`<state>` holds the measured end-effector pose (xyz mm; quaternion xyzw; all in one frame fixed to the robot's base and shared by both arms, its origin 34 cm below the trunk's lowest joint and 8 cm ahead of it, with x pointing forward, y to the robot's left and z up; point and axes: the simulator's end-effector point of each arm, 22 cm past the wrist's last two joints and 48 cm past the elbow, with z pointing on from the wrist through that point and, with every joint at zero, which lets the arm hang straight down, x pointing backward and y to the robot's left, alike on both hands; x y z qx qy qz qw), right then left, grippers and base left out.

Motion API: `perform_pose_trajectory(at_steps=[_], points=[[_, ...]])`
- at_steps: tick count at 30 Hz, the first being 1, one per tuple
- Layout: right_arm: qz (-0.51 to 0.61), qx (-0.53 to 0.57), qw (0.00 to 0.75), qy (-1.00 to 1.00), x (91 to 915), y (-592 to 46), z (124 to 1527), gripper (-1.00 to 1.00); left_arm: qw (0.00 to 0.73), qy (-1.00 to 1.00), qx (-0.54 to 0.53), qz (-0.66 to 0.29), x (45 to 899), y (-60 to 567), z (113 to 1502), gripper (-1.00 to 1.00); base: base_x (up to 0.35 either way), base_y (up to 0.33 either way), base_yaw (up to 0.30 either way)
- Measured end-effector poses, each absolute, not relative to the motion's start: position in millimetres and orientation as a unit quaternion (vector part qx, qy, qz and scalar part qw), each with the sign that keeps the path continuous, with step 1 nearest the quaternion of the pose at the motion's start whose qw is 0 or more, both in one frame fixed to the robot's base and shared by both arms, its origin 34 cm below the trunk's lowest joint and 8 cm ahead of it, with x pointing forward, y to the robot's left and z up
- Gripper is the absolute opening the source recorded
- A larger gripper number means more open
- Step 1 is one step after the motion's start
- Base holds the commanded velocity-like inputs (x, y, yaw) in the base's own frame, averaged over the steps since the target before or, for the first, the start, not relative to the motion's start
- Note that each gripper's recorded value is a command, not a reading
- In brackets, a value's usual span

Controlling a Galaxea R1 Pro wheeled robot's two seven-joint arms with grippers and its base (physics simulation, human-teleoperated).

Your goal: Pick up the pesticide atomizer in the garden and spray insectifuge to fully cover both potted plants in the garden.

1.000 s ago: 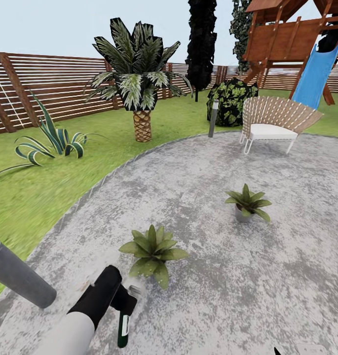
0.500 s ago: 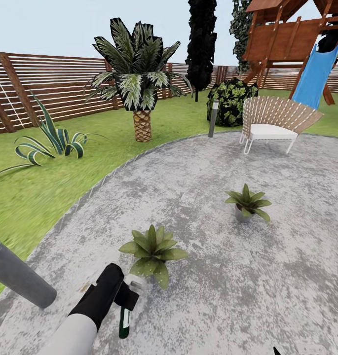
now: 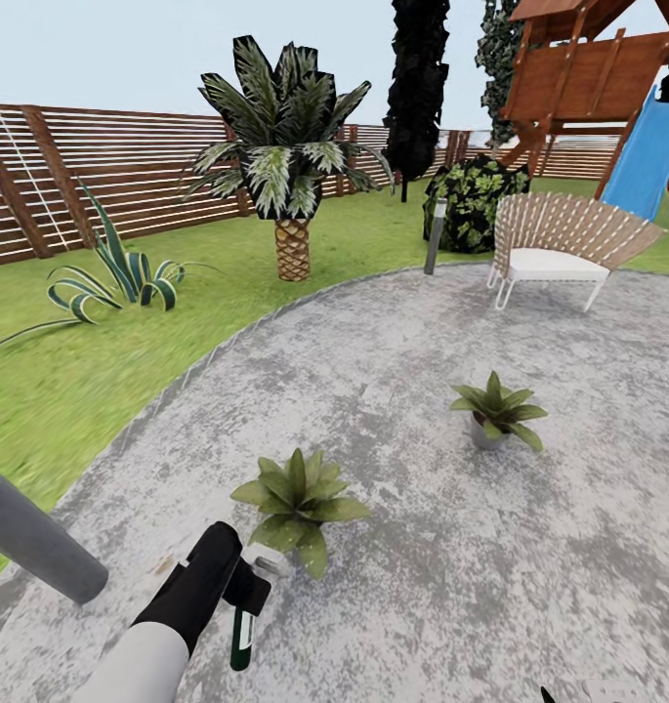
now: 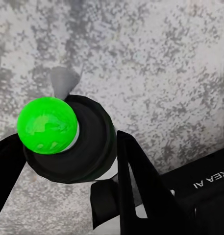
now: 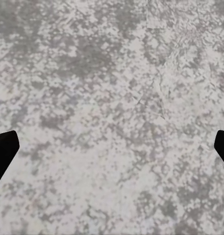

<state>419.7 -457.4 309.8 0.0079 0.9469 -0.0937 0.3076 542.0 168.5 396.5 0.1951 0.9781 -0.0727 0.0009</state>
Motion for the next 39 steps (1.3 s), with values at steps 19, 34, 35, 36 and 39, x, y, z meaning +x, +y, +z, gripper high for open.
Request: perform_pose_trajectory(at_steps=[19, 34, 35, 36, 39], points=[[-0.094, 0.005, 0.306, 0.947, 418, -458, 309, 1.0, 0.016, 0.982, 0.186, -0.033, 566, 191, 406, -1.0, 0.0, 0.0, 0.0], [-0.095, 0.005, 0.306, 0.947, 419, -459, 310, 1.0, 0.039, 0.982, 0.181, -0.032, 640, 221, 451, -1.0, 0.0, 0.0, 0.0], [-0.095, 0.005, 0.306, 0.947, 419, -459, 310, 1.0, 0.039, 0.982, 0.18, -0.027, 640, 227, 451, -1.0, 0.0, 0.0, 0.0], [-0.095, 0.004, 0.306, 0.947, 418, -459, 310, 1.0, 0.039, 0.983, 0.18, -0.024, 640, 232, 450, -1.0, 0.006, 0.008, 0.0], [-0.095, 0.005, 0.306, 0.947, 419, -459, 310, 1.0, 0.038, 0.983, 0.179, -0.026, 639, 231, 450, -1.0, 0.13, 0.186, 0.0]])
